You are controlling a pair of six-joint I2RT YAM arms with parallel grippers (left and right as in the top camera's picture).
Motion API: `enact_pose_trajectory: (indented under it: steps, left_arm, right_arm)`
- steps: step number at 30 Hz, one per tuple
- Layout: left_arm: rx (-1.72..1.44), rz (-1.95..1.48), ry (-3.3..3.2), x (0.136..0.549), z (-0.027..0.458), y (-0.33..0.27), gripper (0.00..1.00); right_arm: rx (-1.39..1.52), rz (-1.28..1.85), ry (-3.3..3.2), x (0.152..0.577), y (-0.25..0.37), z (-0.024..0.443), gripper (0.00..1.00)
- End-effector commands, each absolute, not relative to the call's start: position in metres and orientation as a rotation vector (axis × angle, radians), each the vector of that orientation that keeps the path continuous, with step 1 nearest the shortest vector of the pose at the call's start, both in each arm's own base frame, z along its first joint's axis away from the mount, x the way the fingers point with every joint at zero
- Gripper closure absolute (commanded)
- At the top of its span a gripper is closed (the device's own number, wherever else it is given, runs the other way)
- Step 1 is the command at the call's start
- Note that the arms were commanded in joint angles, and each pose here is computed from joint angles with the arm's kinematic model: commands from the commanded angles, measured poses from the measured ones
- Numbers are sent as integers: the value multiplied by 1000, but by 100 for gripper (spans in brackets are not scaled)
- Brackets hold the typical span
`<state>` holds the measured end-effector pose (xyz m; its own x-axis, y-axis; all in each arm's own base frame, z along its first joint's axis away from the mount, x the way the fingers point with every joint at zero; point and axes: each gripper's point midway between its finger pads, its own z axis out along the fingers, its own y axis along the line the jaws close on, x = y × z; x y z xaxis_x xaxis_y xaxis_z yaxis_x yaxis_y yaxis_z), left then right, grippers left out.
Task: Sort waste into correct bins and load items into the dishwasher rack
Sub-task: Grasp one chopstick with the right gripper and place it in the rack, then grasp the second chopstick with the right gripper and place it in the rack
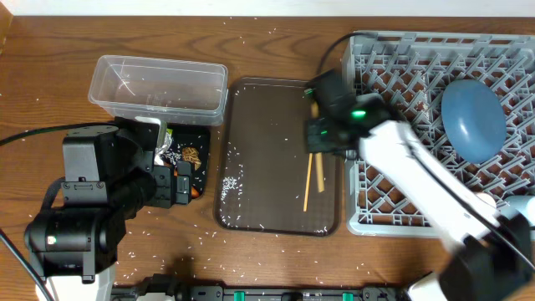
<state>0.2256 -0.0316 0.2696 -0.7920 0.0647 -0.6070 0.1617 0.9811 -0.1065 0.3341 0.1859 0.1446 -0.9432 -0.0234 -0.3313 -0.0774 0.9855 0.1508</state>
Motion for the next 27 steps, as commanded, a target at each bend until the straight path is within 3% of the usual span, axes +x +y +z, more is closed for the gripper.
enact_pose_trajectory:
  steps: [1, 6, 11, 21, 22, 24, 27]
  left_arm:
    - [166, -206, 2467, 226, 275, -32, 2]
    - [166, -206, 2467, 226, 275, -32, 2]
    - [166, -206, 2467, 226, 275, -32, 2]
    - [166, -206, 2467, 226, 275, -32, 2]
    - [166, -206, 2467, 226, 275, -32, 2]
    - [166, -206, 2467, 226, 275, -32, 2]
    - [166, -206, 2467, 226, 275, -32, 2]
  right_arm:
    - [-91, 74, 2705, 347, 134, 173, 99]
    - [-31, -181, 2683, 355, 54, 184, 99]
    - [77, -265, 2743, 361, -1, 167, 99]
    - [119, -382, 2898, 371, -37, 105, 99]
    - [118, -399, 2899, 371, -38, 104, 94]
    - [107, -390, 2892, 371, -34, 109, 69]
    - [78, -306, 2862, 372, -16, 128, 54]
